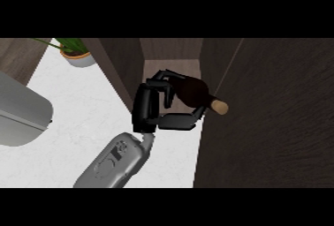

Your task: Pick up the wine, place it into the cabinet and close the cabinet

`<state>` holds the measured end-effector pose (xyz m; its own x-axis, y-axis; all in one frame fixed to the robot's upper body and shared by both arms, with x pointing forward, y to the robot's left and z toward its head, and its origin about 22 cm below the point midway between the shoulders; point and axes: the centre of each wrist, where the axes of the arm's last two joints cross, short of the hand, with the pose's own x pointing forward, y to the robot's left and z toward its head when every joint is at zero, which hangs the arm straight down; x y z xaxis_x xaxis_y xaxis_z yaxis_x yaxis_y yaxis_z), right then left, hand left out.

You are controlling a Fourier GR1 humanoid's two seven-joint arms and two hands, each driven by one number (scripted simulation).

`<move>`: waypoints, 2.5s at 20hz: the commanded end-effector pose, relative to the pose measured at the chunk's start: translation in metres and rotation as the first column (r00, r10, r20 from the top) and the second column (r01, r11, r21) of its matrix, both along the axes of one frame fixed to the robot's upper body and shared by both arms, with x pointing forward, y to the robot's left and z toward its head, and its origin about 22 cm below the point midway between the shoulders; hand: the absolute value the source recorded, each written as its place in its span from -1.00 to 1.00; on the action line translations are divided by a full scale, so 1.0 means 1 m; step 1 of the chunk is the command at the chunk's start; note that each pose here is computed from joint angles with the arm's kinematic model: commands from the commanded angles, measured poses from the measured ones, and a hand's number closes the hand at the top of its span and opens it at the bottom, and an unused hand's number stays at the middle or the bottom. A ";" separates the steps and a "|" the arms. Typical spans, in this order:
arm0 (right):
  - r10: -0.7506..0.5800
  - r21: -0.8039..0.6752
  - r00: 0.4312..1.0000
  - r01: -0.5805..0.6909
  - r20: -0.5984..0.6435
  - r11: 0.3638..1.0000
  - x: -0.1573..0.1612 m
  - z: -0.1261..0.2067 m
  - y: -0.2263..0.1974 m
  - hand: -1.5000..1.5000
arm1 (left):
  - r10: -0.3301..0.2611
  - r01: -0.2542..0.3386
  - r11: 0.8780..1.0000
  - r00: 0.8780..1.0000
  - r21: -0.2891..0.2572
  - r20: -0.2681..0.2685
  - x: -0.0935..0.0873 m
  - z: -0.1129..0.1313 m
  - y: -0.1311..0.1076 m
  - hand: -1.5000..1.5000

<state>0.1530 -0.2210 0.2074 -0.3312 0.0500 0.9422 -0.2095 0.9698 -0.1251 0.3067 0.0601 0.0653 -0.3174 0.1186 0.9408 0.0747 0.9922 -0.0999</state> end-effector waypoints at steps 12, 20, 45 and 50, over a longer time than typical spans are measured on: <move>0.039 0.029 0.998 -0.041 0.044 0.999 -0.019 0.005 0.003 -1.00 | 0.082 -0.082 0.996 0.997 0.027 0.016 0.019 -0.034 0.013 1.00; 0.040 0.060 0.999 -0.042 0.036 0.997 -0.024 0.012 0.003 -1.00 | 0.095 -0.095 0.995 0.995 0.040 -0.011 0.057 -0.025 0.044 1.00; 0.074 0.067 0.996 -0.077 0.048 0.995 -0.019 0.006 -0.001 -1.00 | 0.203 -0.206 0.972 0.978 0.111 0.036 0.123 -0.010 0.033 1.00; 0.098 0.066 0.994 -0.101 0.045 0.993 -0.017 0.002 0.005 -1.00 | 0.218 -0.222 0.968 0.975 0.122 0.043 0.124 -0.021 0.033 1.00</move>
<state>0.1548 -0.2137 0.2000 -0.3454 0.0046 0.9384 -0.2544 0.9621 -0.0983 0.4279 0.0961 0.0447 -0.3469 -0.0636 0.9358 -0.1284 0.9915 0.0198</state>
